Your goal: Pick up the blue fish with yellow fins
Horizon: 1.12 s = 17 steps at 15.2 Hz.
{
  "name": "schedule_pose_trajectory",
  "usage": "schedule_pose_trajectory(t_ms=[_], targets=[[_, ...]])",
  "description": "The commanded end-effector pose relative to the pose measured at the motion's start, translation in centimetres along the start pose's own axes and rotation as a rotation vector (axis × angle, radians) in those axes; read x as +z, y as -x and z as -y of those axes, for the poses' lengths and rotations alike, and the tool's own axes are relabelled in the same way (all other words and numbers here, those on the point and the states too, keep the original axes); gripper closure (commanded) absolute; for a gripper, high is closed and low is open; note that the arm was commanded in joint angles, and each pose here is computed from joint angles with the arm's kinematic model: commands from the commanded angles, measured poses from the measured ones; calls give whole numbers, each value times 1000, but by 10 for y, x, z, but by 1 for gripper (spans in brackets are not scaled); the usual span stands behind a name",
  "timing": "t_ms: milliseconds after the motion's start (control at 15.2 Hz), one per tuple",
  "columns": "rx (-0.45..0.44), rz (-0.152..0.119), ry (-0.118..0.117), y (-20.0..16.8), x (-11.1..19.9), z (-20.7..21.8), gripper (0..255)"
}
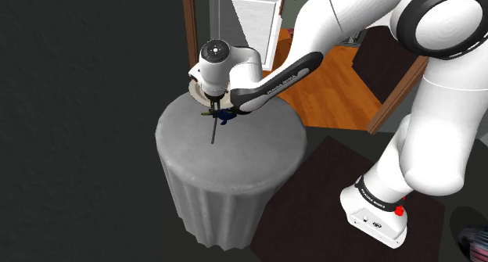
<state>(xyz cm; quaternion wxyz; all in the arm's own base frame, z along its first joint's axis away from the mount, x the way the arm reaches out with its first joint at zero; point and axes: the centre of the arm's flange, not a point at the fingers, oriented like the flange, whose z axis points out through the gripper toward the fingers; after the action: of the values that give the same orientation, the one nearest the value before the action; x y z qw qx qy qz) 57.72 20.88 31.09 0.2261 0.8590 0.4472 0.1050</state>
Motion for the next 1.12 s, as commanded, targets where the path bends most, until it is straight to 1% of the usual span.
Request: schedule_pose_trajectory(t_ms=[0,198,330,396,990,1056], targets=[[-2,-1,1,-1,10,5,0],[-2,-1,1,-1,26,14,0],[-2,-1,1,-1,26,14,0],[-2,-1,1,-1,26,14,255],[-2,-1,1,-1,26,14,255],[-2,-1,1,-1,22,12,255]])
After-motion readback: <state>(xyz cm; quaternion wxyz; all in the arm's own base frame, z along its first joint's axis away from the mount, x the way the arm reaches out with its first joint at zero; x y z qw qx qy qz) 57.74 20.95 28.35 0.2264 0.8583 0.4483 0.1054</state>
